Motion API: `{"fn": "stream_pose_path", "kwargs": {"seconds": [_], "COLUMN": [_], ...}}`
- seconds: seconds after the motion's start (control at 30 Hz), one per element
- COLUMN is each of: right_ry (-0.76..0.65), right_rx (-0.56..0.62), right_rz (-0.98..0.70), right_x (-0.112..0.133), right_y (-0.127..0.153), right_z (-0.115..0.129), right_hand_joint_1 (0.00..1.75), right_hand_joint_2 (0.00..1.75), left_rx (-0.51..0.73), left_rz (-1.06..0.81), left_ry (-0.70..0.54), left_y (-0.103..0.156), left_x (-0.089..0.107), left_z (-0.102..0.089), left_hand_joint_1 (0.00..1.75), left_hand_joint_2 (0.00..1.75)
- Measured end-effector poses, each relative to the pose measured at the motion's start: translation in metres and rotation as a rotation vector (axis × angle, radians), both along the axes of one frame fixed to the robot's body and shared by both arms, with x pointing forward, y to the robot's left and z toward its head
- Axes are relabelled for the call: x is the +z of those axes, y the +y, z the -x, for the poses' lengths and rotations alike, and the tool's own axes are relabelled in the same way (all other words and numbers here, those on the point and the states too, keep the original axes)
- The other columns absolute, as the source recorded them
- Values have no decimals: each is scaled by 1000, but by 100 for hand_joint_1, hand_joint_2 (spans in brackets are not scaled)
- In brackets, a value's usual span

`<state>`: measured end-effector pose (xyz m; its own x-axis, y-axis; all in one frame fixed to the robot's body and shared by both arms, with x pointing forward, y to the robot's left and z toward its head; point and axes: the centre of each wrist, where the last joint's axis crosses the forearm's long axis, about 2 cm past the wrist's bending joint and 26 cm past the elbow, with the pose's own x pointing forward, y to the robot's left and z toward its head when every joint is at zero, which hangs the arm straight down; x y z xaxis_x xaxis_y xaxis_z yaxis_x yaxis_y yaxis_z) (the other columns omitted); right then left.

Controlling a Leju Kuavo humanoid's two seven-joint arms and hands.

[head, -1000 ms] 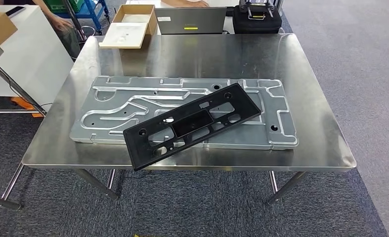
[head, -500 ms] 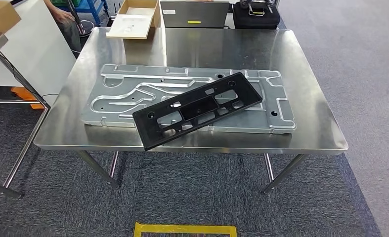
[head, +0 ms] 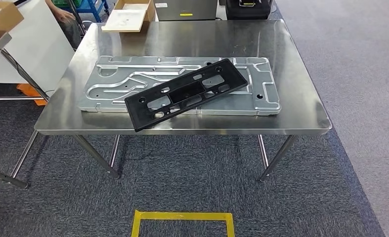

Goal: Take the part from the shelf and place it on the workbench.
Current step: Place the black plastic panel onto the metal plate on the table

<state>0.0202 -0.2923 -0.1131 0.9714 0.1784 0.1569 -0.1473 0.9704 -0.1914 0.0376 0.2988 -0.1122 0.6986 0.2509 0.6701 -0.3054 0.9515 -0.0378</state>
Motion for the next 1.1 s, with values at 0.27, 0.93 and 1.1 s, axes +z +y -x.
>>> {"fn": "stream_pose_path", "kwargs": {"seconds": [0.27, 0.93, 1.1], "right_ry": [198, 126, 128], "right_rx": [23, 31, 32], "right_rz": [-71, -47, -49], "right_x": [0, 0, 0], "right_y": [4, 4, 4], "right_z": [-2, -1, 0], "right_hand_joint_1": [0, 0, 0], "right_hand_joint_2": [0, 175, 175], "left_rx": [-30, -1, 9], "left_rz": [3, 12, 13], "left_ry": [-1, 133, 151], "left_y": [-2, -7, -7], "left_x": [0, 0, 0], "left_z": [-4, -3, -3], "left_hand_joint_1": [0, 0, 0], "left_hand_joint_2": [0, 175, 175]}}
